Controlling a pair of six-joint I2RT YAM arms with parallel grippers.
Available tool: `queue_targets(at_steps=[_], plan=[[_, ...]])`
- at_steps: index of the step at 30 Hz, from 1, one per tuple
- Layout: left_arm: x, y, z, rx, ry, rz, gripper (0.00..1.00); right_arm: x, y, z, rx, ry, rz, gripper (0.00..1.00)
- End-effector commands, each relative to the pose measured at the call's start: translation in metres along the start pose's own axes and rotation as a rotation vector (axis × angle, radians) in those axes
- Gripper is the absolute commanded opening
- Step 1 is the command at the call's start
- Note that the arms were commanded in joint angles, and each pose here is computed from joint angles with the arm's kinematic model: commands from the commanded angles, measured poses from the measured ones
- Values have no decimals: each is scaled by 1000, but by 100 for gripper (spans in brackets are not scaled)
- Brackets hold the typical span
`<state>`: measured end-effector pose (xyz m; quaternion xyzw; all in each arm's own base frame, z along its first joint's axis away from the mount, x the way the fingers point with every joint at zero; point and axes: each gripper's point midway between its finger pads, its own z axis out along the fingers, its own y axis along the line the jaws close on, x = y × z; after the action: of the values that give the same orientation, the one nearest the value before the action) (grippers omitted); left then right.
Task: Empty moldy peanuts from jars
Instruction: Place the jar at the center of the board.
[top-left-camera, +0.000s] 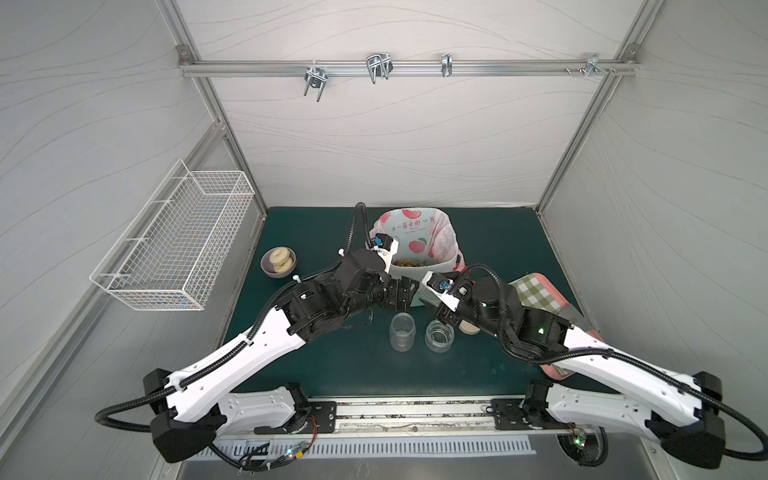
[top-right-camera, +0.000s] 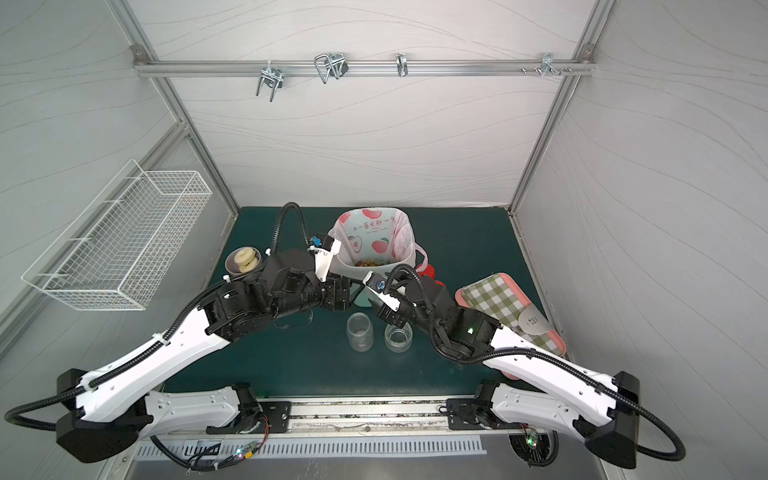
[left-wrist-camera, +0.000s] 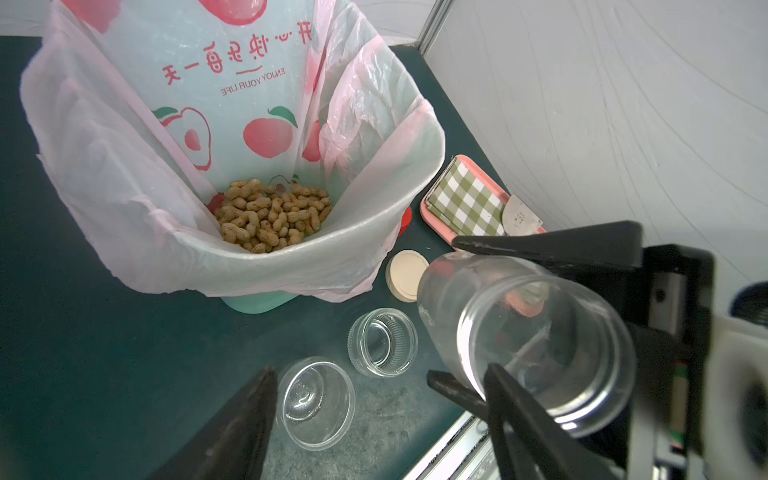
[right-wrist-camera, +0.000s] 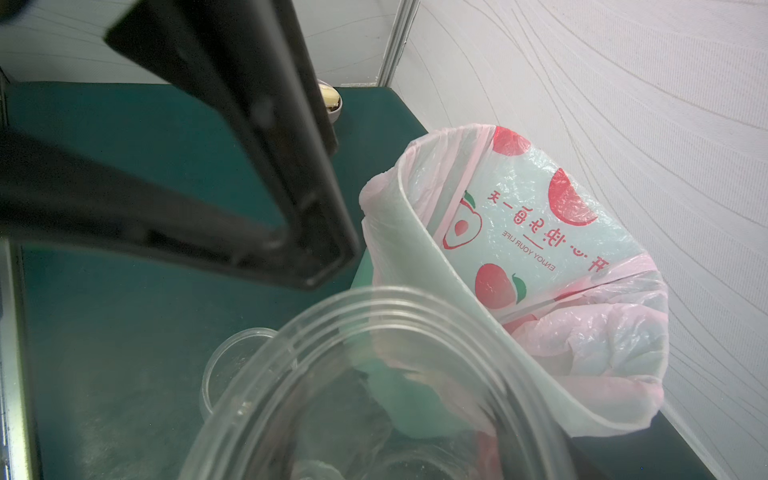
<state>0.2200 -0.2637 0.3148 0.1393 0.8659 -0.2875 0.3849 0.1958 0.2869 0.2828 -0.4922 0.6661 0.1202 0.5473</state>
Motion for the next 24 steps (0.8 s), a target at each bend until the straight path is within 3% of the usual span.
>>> queue_targets(at_steps=[1, 18, 21, 24], plan=[[-18, -11, -14, 44, -64, -11, 79, -10, -2, 1, 7, -31, 6, 4], [-11, -32, 36, 111, 3, -25, 67, -16, 0, 3, 10, -37, 45, 4], [-8, -32, 41, 107, 14, -26, 60, -16, -1, 5, 21, -27, 53, 4], [-7, -33, 43, 110, 18, -28, 46, -15, -1, 7, 35, -12, 53, 6]])
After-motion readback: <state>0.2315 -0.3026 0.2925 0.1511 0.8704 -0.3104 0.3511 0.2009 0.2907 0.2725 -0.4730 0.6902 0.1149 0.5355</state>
